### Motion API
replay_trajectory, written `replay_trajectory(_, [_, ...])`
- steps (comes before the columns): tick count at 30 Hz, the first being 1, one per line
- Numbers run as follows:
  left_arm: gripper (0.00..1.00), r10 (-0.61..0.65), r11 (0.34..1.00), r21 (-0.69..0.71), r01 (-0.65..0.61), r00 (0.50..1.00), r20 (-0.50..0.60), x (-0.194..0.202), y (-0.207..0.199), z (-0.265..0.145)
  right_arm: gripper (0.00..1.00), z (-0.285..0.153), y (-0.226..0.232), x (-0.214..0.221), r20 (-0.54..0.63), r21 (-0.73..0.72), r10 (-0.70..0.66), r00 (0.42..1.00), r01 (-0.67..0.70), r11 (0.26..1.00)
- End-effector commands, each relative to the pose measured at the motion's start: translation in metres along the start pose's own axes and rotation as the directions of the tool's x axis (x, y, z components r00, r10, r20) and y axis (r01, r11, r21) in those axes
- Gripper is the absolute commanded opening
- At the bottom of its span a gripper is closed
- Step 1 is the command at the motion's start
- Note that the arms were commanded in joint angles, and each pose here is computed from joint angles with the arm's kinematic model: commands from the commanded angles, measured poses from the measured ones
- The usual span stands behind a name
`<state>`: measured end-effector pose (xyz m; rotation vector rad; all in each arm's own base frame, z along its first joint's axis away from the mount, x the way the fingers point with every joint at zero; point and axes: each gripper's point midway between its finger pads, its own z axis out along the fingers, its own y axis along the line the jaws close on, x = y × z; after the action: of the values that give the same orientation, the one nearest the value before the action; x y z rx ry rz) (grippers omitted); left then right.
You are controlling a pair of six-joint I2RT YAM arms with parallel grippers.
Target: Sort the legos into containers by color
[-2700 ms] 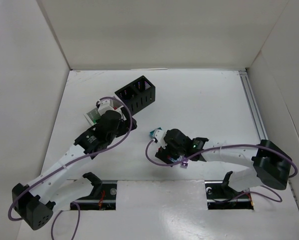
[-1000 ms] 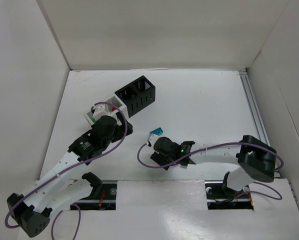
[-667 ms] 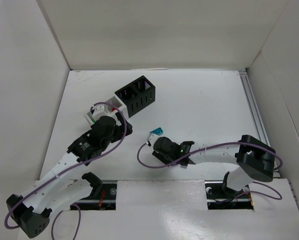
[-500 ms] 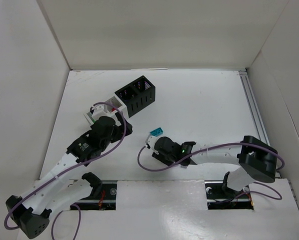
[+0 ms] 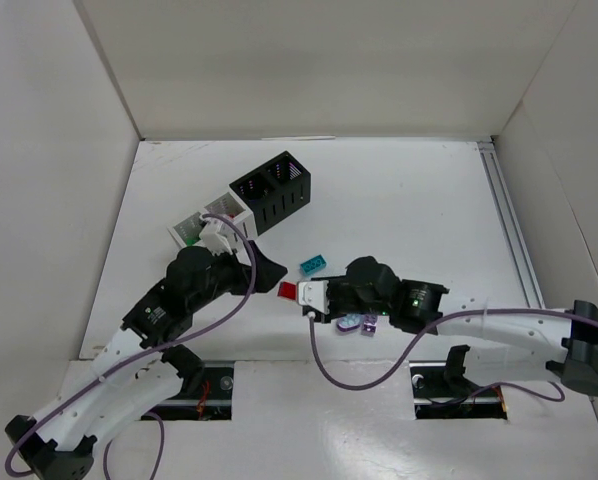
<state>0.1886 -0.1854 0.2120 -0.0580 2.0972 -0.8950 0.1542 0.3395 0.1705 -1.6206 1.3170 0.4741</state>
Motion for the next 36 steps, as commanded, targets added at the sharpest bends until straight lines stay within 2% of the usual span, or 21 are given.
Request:
replay_trajectory(1, [1.0, 0.092, 0.961, 0.263, -0.085, 0.996, -0.015, 0.007, -0.042, -0.007, 0.16, -0.012, -0.004, -0.041, 0.166, -0.006, -0.153, 0.974, 0.156, 0.988])
replay_trajectory(2, [1.0, 0.099, 0.945, 0.314, -0.095, 0.995, 0.004, 0.005, -0.051, -0.009, 0.16, -0.014, -0.003, -0.045, 0.184, -0.01, -0.165, 0.969, 0.17, 0.985])
replay_trajectory(7, [0.94, 0.099, 0.915, 0.395, -0.083, 0.995, -0.019, 0.016, -0.059, -0.004, 0.16, -0.022, -0.012, -0.052, 0.192, 0.032, -0.191, 0.962, 0.189, 0.981])
replay_trajectory(10, [0.83, 0.101, 0.899, 0.431, -0.078, 0.995, -0.029, 0.018, -0.065, -0.001, 0.16, -0.023, -0.019, -0.054, 0.183, 0.058, -0.193, 0.964, 0.186, 0.981])
replay_trajectory(12, [0.7, 0.108, 0.887, 0.455, -0.081, 0.994, -0.035, 0.022, -0.068, -0.002, 0.16, -0.025, -0.024, -0.057, 0.178, 0.08, -0.195, 0.965, 0.183, 0.98])
replay_trajectory(16, [0.58, 0.11, 0.886, 0.456, -0.077, 0.993, -0.047, 0.026, -0.066, -0.002, 0.16, -0.025, -0.037, -0.046, 0.112, 0.142, -0.164, 0.98, 0.148, 0.979])
replay_trajectory(18, [0.39, 0.107, 0.892, 0.445, -0.074, 0.993, -0.05, 0.027, -0.062, 0.001, 0.16, -0.026, -0.041, -0.047, 0.107, 0.162, -0.155, 0.982, 0.136, 0.977])
replay_trajectory(21, [0.15, 0.107, 0.892, 0.445, -0.074, 0.993, -0.05, 0.028, -0.062, 0.001, 0.16, -0.028, -0.047, -0.044, 0.085, 0.192, -0.139, 0.987, 0.121, 0.974])
replay_trajectory(24, [0.07, 0.105, 0.893, 0.444, -0.078, 0.994, -0.037, 0.025, -0.063, 0.0, 0.16, -0.028, -0.048, -0.043, 0.078, 0.2, -0.138, 0.987, 0.12, 0.973])
replay_trajectory(27, [0.0, 0.081, 0.912, 0.405, -0.07, 0.997, -0.01, 0.017, -0.059, 0.003, 0.27, -0.027, -0.046, -0.039, 0.073, 0.193, -0.126, 0.989, 0.11, 0.975])
replay_trajectory(29, [0.0, 0.058, 0.928, 0.369, -0.057, 0.998, 0.01, 0.011, -0.055, 0.005, 0.46, -0.03, -0.048, -0.04, 0.074, 0.207, -0.126, 0.989, 0.108, 0.972])
replay_trajectory(31, [0.0, 0.026, 0.956, 0.291, -0.044, 0.998, 0.065, -0.004, -0.046, 0.006, 0.7, -0.031, -0.047, -0.029, 0.031, 0.209, -0.106, 0.994, 0.097, 0.973])
replay_trajectory(32, [0.0, 0.005, 0.964, 0.265, -0.032, 0.995, 0.101, -0.018, -0.048, 0.003, 1.0, -0.035, -0.049, -0.027, 0.024, 0.225, -0.067, 0.997, 0.06, 0.972])
replay_trajectory(33, [0.0, -0.006, 0.988, 0.154, -0.014, 0.992, 0.124, -0.024, -0.029, 0.011, 1.0, -0.036, -0.05, -0.02, -0.004, 0.239, -0.046, 0.999, 0.046, 0.97])
replay_trajectory(35, [0.0, -0.03, 0.998, 0.064, 0.019, 0.983, 0.179, -0.043, -0.022, 0.011, 1.0, -0.049, -0.056, -0.006, -0.064, 0.297, 0.012, 0.998, 0.007, 0.955])
replay_trajectory(36, [0.0, -0.025, 0.999, -0.041, 0.035, 0.976, 0.217, -0.052, -0.004, 0.018, 1.0, -0.051, -0.056, 0.001, -0.093, 0.313, 0.038, 0.995, -0.007, 0.95])
